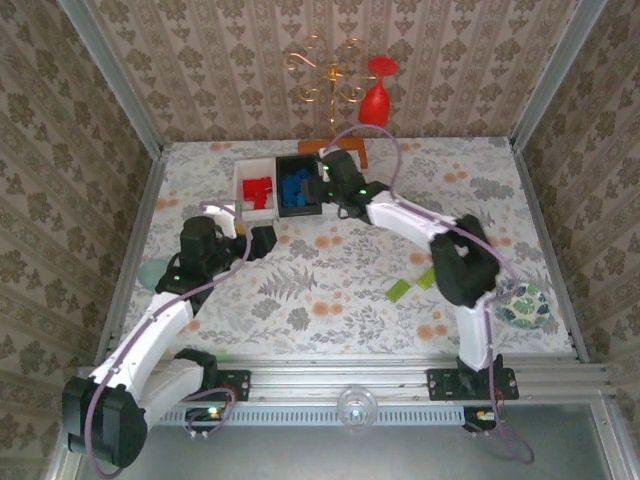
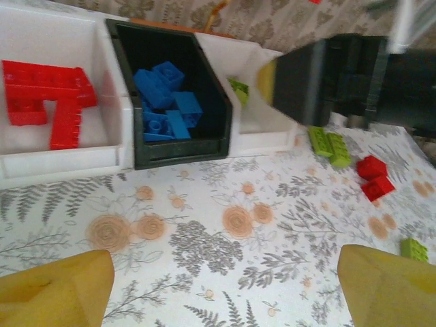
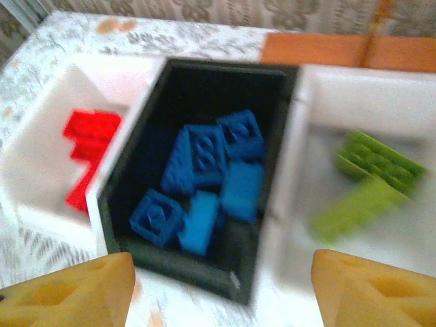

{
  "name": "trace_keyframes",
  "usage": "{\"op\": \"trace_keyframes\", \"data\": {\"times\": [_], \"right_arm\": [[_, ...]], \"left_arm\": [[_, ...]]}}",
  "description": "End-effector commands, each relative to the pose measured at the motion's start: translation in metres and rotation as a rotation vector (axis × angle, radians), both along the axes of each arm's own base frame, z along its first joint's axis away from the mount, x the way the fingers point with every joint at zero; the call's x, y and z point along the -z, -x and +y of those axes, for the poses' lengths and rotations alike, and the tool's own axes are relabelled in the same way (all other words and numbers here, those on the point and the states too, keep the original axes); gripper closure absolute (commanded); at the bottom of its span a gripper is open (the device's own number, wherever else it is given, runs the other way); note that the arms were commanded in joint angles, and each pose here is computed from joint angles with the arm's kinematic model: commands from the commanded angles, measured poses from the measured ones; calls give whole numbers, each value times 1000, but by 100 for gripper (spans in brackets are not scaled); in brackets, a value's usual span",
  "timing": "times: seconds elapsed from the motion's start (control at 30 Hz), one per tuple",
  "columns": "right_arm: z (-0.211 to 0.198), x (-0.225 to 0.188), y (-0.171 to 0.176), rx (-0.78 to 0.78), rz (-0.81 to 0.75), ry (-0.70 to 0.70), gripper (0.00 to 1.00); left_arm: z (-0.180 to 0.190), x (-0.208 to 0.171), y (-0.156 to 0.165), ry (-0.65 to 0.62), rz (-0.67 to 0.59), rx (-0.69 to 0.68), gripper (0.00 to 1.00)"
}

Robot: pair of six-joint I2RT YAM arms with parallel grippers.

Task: Sort the legos into containers by color
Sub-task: Place the lego in the container, then pick up the lego from the middle-right of the table.

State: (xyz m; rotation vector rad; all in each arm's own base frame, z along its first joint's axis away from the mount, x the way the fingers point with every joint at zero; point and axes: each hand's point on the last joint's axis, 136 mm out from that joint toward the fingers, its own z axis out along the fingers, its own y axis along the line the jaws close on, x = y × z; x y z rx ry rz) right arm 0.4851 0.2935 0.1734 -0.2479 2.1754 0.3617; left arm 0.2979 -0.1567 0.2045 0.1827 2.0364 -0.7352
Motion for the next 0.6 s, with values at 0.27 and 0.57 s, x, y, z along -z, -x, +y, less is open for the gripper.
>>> {"op": "trace_keyframes", "data": {"times": [0.27,0.57], "right_arm": [[-194,31,109,364,134,145,10],[-240,84,129,462,297,164,0]], "left_arm": [[-86,-6,22,-27,-26,320,12],[-111,8,18,-80,4,341,12]]}}
